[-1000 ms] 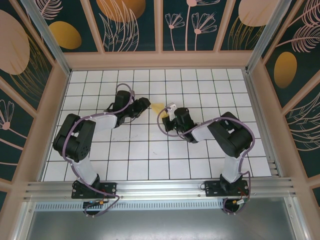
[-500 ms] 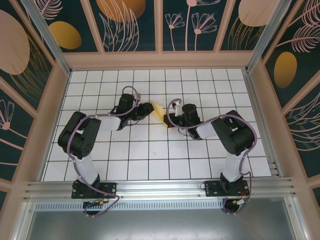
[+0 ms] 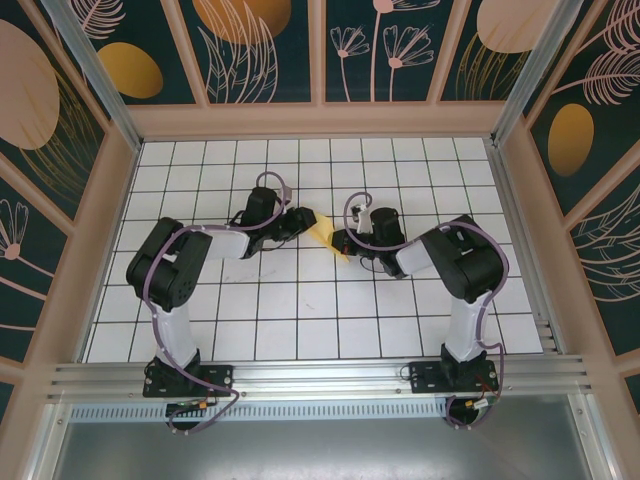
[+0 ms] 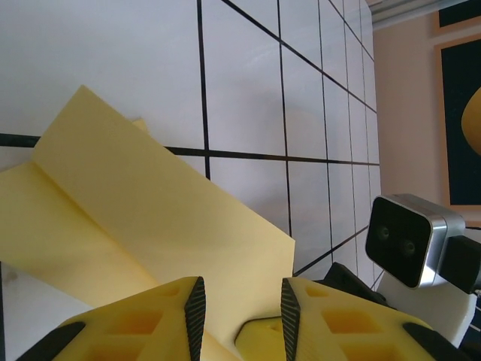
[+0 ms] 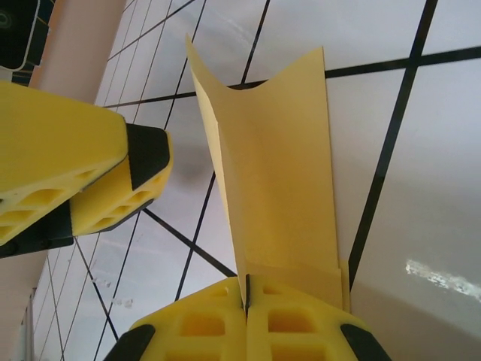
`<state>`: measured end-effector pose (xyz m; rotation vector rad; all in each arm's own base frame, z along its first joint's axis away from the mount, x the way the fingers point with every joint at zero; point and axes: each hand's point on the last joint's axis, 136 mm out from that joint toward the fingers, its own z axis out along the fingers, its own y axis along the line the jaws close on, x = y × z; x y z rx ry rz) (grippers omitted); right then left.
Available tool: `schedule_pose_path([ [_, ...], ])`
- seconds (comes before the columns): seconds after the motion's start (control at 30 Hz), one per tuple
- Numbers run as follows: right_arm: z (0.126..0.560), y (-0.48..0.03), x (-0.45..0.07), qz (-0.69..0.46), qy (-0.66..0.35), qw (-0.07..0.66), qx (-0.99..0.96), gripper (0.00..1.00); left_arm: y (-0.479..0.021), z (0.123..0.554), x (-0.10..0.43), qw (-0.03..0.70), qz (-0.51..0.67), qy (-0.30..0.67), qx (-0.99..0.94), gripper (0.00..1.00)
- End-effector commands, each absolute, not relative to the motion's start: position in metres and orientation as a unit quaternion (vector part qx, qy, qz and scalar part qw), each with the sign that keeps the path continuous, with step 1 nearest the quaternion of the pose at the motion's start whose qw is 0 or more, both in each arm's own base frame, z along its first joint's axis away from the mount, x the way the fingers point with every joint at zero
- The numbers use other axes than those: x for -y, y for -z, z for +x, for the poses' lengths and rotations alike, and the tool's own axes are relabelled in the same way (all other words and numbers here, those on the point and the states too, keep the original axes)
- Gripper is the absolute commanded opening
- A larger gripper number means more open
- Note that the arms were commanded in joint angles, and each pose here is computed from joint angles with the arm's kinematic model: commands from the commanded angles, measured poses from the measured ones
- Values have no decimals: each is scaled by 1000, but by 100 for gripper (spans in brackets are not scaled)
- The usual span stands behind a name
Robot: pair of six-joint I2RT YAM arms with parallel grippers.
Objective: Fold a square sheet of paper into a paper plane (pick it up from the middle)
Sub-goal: Fold the wing for the fifth time at the center of the table.
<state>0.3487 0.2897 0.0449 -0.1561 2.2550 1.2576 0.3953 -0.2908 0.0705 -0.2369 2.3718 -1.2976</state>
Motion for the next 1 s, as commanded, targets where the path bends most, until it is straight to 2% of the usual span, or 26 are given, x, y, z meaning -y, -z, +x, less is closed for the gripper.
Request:
schedule_pose_path([
  [0.0,347,-47,-293,-55,-489,257,-832,0,-78,399,302,222,-57,483,-845,34],
  [0.97,345,-20,-294,-46,-488,191,-850,0,-63,392,321,188,-27,501,-844,34],
])
